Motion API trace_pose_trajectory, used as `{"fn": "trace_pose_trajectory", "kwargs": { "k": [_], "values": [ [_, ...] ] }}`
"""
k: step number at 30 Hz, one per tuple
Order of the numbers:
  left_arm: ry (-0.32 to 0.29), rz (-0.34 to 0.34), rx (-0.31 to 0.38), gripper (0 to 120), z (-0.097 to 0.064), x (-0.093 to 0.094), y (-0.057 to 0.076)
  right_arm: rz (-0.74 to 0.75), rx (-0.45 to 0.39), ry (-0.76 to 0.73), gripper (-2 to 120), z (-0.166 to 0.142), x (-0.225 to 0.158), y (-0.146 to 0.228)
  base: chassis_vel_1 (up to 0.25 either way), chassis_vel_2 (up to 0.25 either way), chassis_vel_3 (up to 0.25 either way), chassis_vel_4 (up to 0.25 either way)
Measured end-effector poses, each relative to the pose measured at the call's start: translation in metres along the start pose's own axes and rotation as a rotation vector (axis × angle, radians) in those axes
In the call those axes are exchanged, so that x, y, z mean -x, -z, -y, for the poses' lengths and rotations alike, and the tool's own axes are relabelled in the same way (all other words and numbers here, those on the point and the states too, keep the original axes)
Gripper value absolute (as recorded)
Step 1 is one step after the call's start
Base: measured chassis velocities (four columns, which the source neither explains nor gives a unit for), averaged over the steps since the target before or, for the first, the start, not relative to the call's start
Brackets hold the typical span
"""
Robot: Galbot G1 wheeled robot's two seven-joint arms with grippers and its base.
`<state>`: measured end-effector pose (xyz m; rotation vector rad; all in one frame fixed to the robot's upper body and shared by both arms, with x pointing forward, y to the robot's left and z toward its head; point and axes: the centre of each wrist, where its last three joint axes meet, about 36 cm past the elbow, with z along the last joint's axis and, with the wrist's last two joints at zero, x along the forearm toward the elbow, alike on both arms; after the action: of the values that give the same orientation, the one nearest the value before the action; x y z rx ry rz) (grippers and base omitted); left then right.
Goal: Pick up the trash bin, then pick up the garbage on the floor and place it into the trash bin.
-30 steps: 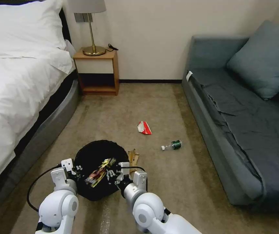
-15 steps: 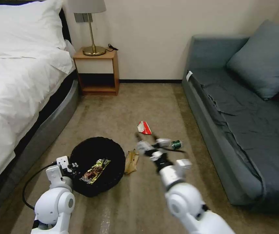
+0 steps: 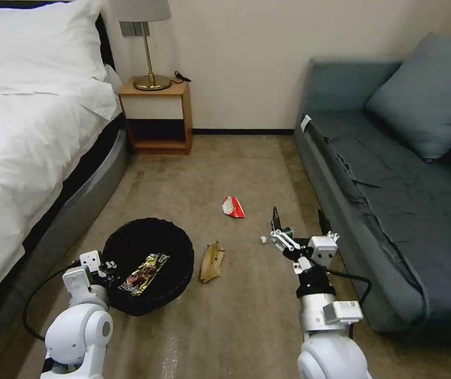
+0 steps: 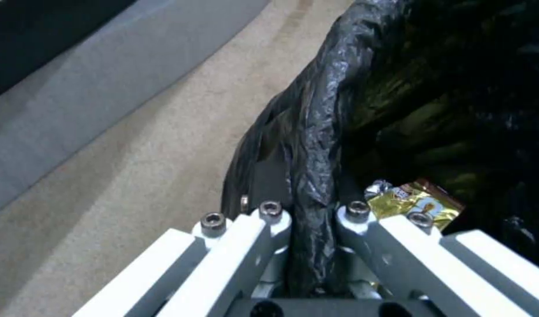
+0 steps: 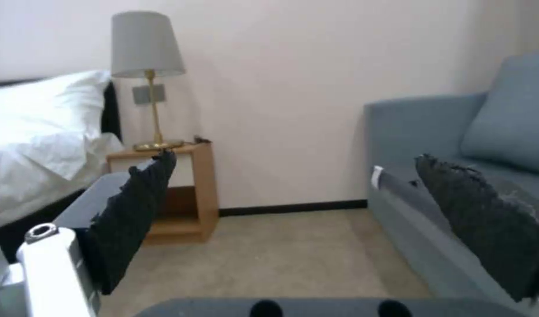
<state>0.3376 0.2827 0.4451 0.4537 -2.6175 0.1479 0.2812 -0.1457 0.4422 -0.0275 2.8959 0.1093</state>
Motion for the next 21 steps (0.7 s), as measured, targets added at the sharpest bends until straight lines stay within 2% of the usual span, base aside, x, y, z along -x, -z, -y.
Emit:
{"fn": "trace_pose_trajectory", "kwargs": {
  "k": [13, 17, 21],
  "values": [
    [0.007, 0.005, -0.006, 4, -0.002, 0.0, 0.001, -0.014, -0.036, 0.005, 100, -0.001, -0.003, -0.018, 0.0, 0.0, 0.0, 0.0],
    [0.008, 0.004, -0.006, 4, -0.002, 0.0, 0.0, -0.02, -0.032, 0.01, 100, -0.001, -0.002, -0.02, -0.083, 0.087, 0.097, -0.092],
    [0.01, 0.003, -0.006, 4, -0.003, 0.001, 0.0, -0.024, -0.032, 0.012, 100, 0.0, 0.0, -0.022, -0.195, 0.156, 0.164, -0.16]
  ]
}}
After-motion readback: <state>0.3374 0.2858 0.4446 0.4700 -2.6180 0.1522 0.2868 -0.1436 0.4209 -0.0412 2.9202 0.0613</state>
